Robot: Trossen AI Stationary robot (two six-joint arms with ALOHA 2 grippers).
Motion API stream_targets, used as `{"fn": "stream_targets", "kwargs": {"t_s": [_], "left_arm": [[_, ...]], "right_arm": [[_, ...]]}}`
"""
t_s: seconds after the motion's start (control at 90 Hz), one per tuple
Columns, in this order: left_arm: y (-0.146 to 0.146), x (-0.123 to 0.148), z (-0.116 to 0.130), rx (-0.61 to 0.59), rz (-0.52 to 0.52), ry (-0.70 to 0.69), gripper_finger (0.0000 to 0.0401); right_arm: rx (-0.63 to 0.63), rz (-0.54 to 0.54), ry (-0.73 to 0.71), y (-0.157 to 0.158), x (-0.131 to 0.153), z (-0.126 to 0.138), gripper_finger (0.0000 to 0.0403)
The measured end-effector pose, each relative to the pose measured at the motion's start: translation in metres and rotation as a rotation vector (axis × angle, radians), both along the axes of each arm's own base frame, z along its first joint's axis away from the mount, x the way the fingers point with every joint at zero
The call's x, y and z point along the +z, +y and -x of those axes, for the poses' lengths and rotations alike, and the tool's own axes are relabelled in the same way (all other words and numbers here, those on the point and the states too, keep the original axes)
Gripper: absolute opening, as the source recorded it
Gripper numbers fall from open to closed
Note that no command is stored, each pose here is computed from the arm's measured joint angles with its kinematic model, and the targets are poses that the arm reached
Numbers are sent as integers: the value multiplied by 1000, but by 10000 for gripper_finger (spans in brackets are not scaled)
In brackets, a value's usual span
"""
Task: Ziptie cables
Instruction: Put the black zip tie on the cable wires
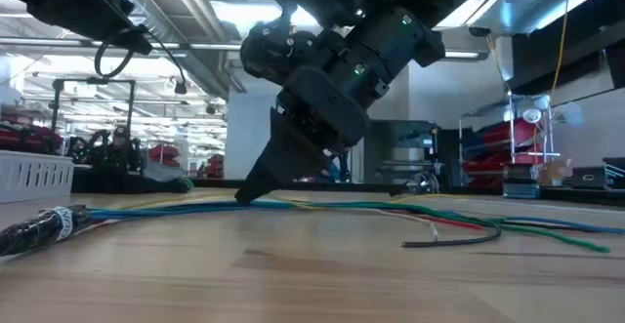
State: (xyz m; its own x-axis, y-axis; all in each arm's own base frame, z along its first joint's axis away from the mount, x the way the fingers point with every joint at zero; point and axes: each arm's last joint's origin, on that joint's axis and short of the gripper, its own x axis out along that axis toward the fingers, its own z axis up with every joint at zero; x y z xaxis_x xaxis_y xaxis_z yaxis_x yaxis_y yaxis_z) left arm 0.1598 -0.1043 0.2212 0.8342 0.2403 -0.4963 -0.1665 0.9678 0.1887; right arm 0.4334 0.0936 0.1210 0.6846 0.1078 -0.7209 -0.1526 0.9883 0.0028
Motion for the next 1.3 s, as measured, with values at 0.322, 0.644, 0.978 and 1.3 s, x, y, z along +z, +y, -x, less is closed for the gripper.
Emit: {"fn": "stream_targets", "kwargs": {"t_s": [0.322,0.644,0.978,1.3], "left_arm": [[0,0,0,-5,-10,3,0],[0,0,0,-9,-19,9,0],[0,0,0,-9,-19,9,0],[0,0,0,-9,-16,5,0]], "right_arm": [[-21,-72,-81,-1,10,-8,7],[166,-17,-122,4,40,-24,150],[400,29,-251,36,12,-36,220],[451,34,-226,46,-22,-66,220]]}}
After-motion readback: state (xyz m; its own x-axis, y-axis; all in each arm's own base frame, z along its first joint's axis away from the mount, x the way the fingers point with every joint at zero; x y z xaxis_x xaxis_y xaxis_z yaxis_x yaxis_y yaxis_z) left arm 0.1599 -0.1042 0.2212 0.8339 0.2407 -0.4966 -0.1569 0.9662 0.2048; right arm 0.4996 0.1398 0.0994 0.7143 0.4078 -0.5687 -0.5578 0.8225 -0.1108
